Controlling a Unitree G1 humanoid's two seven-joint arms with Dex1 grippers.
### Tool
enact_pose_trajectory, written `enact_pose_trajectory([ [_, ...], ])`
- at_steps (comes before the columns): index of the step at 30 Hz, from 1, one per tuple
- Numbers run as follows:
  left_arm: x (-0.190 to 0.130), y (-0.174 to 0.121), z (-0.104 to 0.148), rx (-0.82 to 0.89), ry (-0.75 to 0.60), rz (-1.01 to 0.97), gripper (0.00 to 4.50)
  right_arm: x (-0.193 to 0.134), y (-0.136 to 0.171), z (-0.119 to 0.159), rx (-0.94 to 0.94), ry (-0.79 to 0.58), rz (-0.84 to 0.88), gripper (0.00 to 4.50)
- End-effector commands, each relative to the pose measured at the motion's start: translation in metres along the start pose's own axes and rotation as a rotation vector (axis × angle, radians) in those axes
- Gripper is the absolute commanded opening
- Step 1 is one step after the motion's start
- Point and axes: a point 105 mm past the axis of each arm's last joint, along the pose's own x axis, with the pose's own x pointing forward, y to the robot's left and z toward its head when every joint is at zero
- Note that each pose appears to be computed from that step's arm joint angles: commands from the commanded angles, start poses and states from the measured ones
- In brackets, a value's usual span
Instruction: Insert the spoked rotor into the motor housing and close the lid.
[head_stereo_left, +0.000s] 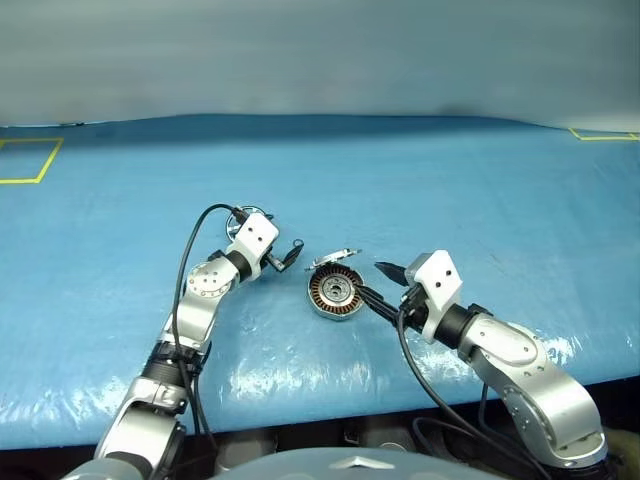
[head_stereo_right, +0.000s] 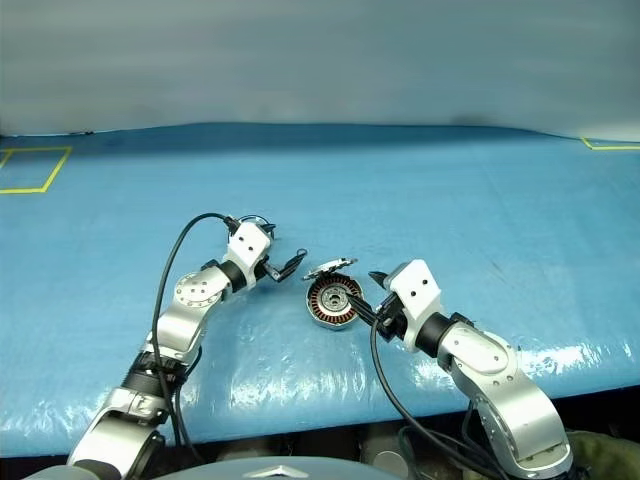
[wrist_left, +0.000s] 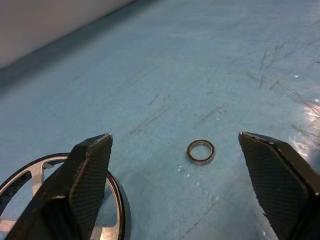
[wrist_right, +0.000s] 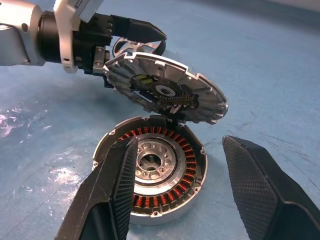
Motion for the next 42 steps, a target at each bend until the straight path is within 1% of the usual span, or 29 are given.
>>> enact_pose_trajectory([
  [1, 0.011, -0.013, 0.013, 0.015, -0.022, -0.071, 4.47, 0.0, 0.0, 0.007, -0.016, -0.032, -0.01, 2.84],
  [5, 0.014, -0.02, 0.006, 0.032, 0.033, -0.118, 4.47, 0.0, 0.0, 0.005, -0.011, -0.03, -0.025, 2.84],
  [12, 0.015, -0.014, -0.014, -0.024, 0.156, -0.041, 4.47, 0.0, 0.002, 0.003, -0.002, -0.033, -0.035, 2.84],
  [15, 0.014, -0.015, -0.018, -0.056, 0.184, -0.038, 4.47, -0.001, 0.001, 0.003, -0.001, -0.034, -0.038, 2.84],
  [18, 0.013, -0.019, -0.024, -0.045, 0.216, -0.054, 4.47, 0.0, 0.0, 0.002, -0.002, -0.032, -0.042, 2.84],
  [21, 0.012, -0.026, -0.03, -0.138, 0.253, -0.078, 4.47, 0.002, 0.001, 0.002, -0.007, -0.03, -0.035, 2.84],
  [25, 0.011, -0.017, -0.039, -0.133, 0.289, -0.019, 4.47, 0.002, 0.001, 0.001, -0.006, -0.028, -0.036, 2.84],
  [31, 0.009, -0.017, -0.047, -0.178, 0.321, 0.006, 4.47, 0.003, 0.001, 0.0, -0.01, -0.021, -0.034, 2.84],
  [32, 0.009, -0.018, -0.048, -0.192, 0.319, 0.001, 4.1, 0.003, 0.002, 0.0, -0.01, -0.02, -0.033, 2.84],
  [33, 0.009, -0.019, -0.048, -0.202, 0.316, -0.004, 3.88, 0.003, 0.002, 0.0, -0.01, -0.019, -0.032, 2.84],
  [37, 0.006, -0.021, -0.055, -0.186, 0.35, -0.002, 2.55, 0.003, 0.001, -0.001, -0.013, -0.013, -0.031, 2.84],
  [42, 0.004, -0.019, -0.057, -0.154, 0.351, -0.006, 0.95, 0.005, 0.003, -0.001, -0.012, -0.011, -0.025, 2.84],
])
